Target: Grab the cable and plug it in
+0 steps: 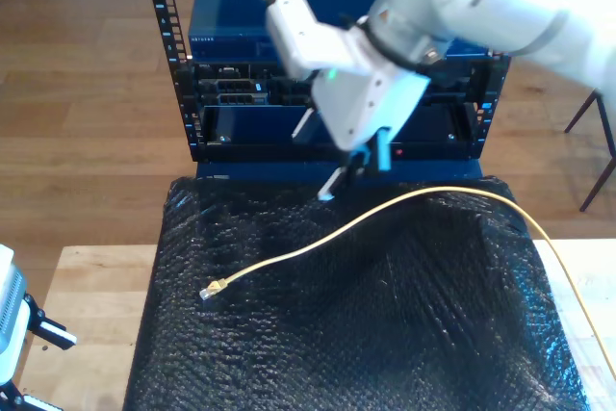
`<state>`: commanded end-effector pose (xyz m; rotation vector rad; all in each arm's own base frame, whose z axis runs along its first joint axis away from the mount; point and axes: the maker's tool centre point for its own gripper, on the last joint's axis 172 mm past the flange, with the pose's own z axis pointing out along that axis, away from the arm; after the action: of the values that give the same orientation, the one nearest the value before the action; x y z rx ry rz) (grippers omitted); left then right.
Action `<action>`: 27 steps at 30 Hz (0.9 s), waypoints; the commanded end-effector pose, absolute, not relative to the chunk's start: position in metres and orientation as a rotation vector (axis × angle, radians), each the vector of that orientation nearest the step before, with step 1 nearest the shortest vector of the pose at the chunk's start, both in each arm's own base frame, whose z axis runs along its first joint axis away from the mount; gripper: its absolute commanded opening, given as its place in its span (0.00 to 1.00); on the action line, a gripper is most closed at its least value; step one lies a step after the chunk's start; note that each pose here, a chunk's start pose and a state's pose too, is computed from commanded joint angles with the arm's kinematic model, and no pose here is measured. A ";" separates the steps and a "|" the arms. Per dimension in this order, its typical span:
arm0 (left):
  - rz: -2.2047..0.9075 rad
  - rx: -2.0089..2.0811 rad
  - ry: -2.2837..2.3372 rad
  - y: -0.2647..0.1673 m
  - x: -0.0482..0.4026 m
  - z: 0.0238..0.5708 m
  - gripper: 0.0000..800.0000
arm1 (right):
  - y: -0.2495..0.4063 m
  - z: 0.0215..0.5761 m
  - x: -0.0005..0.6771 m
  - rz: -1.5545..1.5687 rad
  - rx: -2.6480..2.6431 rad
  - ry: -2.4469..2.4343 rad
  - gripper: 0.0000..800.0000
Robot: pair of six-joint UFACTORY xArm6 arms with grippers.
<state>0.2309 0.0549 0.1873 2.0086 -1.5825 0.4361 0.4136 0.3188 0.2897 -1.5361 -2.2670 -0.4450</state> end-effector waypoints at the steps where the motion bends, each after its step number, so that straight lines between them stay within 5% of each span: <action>1: 0.436 2.010 -1.583 0.055 0.231 0.187 1.00 | 0.322 0.287 0.415 -0.444 -1.534 -2.274 0.99; 27: 0.426 2.016 -1.560 0.055 0.229 0.172 1.00 | 0.388 0.197 0.417 -0.121 -1.533 -2.647 0.99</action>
<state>0.2292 0.0552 0.1720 2.0161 -1.5602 0.4264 0.4167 0.3879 0.1974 -1.5330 -2.6473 -0.1212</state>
